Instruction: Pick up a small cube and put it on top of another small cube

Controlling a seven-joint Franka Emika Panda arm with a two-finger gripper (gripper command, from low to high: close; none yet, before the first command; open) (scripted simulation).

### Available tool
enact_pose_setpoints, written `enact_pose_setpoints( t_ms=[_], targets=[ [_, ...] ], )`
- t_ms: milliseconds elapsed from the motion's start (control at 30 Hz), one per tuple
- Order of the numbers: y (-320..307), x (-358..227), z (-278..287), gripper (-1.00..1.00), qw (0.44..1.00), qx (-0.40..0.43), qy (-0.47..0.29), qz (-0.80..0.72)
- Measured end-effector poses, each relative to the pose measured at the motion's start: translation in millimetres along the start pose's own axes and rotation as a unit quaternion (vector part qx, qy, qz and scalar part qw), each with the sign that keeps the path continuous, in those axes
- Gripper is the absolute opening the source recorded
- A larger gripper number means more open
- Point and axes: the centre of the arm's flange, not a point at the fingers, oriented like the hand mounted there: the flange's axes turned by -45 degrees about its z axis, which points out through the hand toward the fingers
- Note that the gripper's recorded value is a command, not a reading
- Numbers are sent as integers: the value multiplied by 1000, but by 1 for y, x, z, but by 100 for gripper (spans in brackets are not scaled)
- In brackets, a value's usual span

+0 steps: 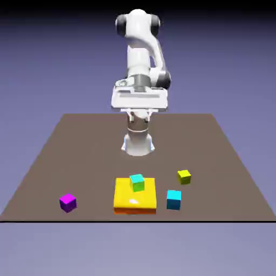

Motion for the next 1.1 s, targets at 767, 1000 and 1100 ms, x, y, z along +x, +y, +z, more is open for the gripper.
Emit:
enact_pose_setpoints(
  t_ms=[767, 1000, 1100],
  targets=[
    [207, -90, 229, 0, 868, 78, -376, -315],
    [248, -157, 281, 0, 819, 124, -433, -355],
    [250, -187, 304, -100, 819, 124, -433, -355]
  ],
)
